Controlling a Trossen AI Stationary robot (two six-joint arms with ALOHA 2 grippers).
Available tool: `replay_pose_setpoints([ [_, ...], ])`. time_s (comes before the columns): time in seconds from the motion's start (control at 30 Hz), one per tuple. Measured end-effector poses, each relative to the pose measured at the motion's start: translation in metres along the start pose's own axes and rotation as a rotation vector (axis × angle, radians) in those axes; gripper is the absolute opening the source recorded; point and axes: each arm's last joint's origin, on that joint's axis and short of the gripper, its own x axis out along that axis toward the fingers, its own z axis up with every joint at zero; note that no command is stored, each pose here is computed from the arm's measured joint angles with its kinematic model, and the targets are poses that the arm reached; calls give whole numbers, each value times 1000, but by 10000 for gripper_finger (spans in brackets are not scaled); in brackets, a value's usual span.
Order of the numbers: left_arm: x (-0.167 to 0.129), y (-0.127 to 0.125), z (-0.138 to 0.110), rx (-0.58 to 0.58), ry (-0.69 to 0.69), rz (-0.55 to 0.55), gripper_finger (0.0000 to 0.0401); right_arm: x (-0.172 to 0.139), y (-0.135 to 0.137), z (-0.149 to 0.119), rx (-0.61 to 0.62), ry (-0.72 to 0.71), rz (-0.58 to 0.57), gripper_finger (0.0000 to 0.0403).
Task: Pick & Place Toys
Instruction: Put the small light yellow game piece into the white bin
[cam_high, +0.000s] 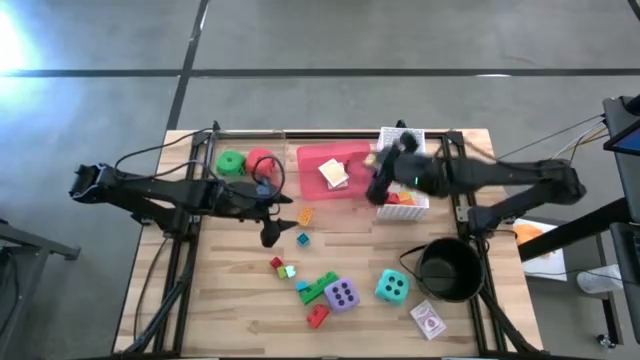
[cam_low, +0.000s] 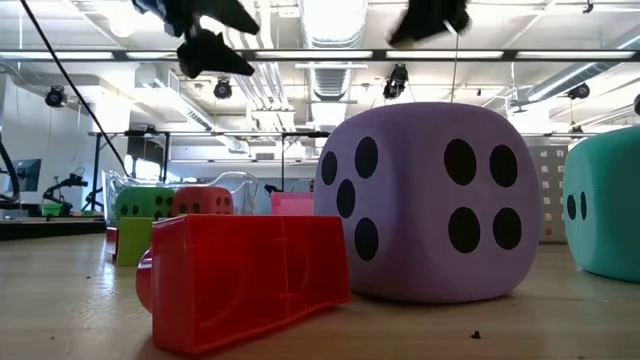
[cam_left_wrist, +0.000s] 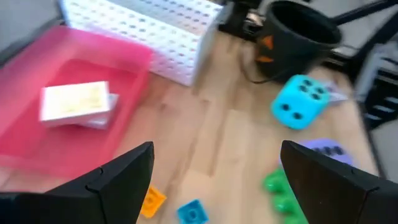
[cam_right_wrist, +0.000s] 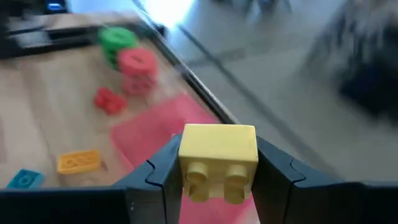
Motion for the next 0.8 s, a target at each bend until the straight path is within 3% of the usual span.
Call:
replay_pose_setpoints([
  [0.2,-3,3,-5,12,40,46,353,16,-63,-9,282,176,-57,131],
  [0.43,-3,6,-13,-45,108,76,353,60,-111,-25,476,329,-118,131],
  [0.57,0,8,-19,-153,128,93,353,84,-128,-41,516,476,-176,131],
  [0.8,-4,5,-9,-127,94,73,353,115,-145,-56,493,674,-233,131],
])
